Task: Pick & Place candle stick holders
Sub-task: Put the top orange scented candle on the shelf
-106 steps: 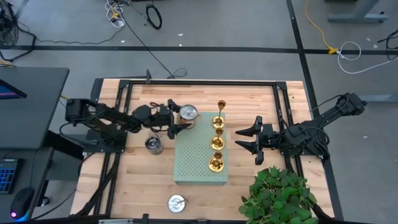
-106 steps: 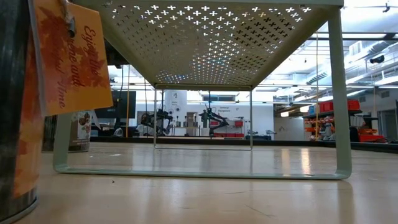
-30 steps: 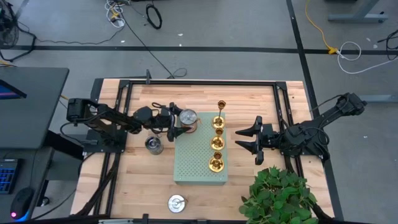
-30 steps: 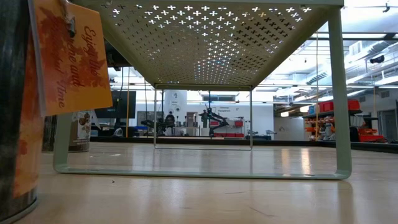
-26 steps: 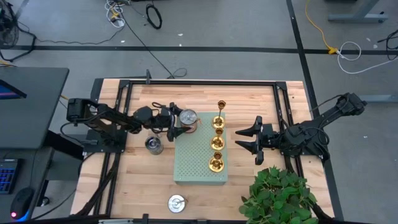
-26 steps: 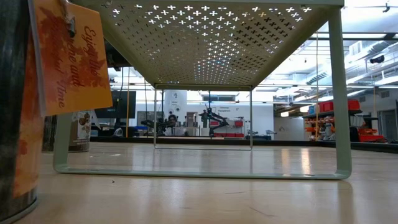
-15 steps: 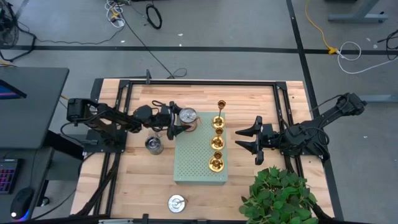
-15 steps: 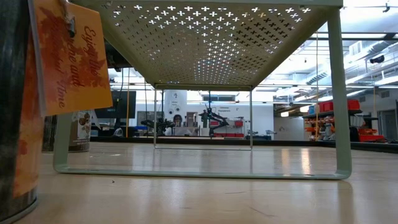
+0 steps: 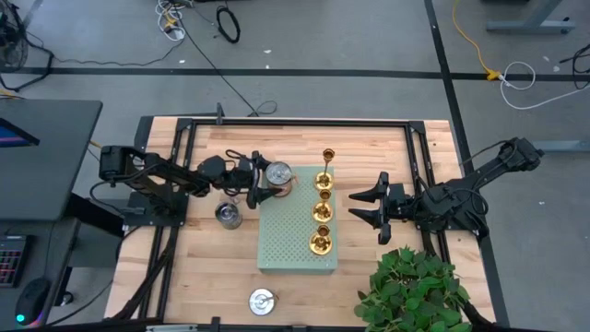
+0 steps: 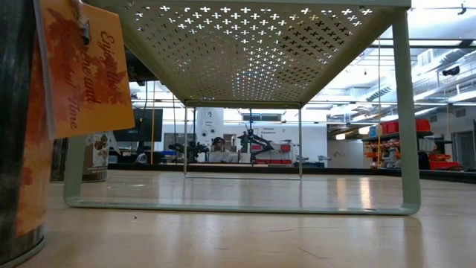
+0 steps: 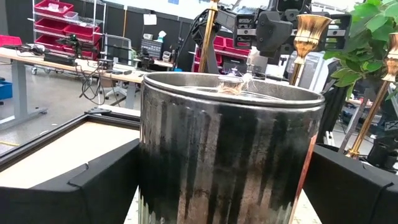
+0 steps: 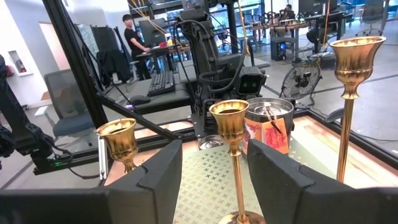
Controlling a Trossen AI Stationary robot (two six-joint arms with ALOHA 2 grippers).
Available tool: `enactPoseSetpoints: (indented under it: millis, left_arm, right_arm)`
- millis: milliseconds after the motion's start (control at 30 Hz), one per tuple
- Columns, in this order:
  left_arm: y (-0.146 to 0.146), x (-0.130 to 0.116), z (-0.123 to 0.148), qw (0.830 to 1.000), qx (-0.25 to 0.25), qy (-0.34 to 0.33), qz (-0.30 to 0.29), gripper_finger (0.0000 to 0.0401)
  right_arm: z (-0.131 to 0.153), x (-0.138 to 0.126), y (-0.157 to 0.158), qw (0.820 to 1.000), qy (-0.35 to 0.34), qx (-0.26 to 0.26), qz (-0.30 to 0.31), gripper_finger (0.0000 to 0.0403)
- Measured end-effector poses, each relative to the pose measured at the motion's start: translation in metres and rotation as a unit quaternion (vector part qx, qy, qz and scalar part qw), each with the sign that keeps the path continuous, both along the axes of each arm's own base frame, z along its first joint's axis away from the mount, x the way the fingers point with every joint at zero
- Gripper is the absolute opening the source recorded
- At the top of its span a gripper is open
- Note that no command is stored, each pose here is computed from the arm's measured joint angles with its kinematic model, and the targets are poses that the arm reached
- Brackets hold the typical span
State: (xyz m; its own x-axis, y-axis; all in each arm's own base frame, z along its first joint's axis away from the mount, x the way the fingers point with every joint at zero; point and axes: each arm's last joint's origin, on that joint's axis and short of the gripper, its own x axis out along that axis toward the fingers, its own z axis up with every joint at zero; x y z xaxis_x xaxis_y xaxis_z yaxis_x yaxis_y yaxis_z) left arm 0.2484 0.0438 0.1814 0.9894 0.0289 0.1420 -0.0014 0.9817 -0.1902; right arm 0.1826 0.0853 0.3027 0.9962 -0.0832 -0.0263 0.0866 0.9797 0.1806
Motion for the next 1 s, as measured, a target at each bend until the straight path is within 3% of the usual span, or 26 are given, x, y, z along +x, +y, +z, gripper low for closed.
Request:
enactPoseSetpoints:
  millis: [1000]
  left_arm:
    - [-0.0012, 0.0006, -0.0018, 1.0, 0.014, 0.01, 0.001, 0.04]
  right_arm:
    - [0.0, 0.0, 0.0001, 1.0, 0.0, 0.0, 0.0, 0.0185]
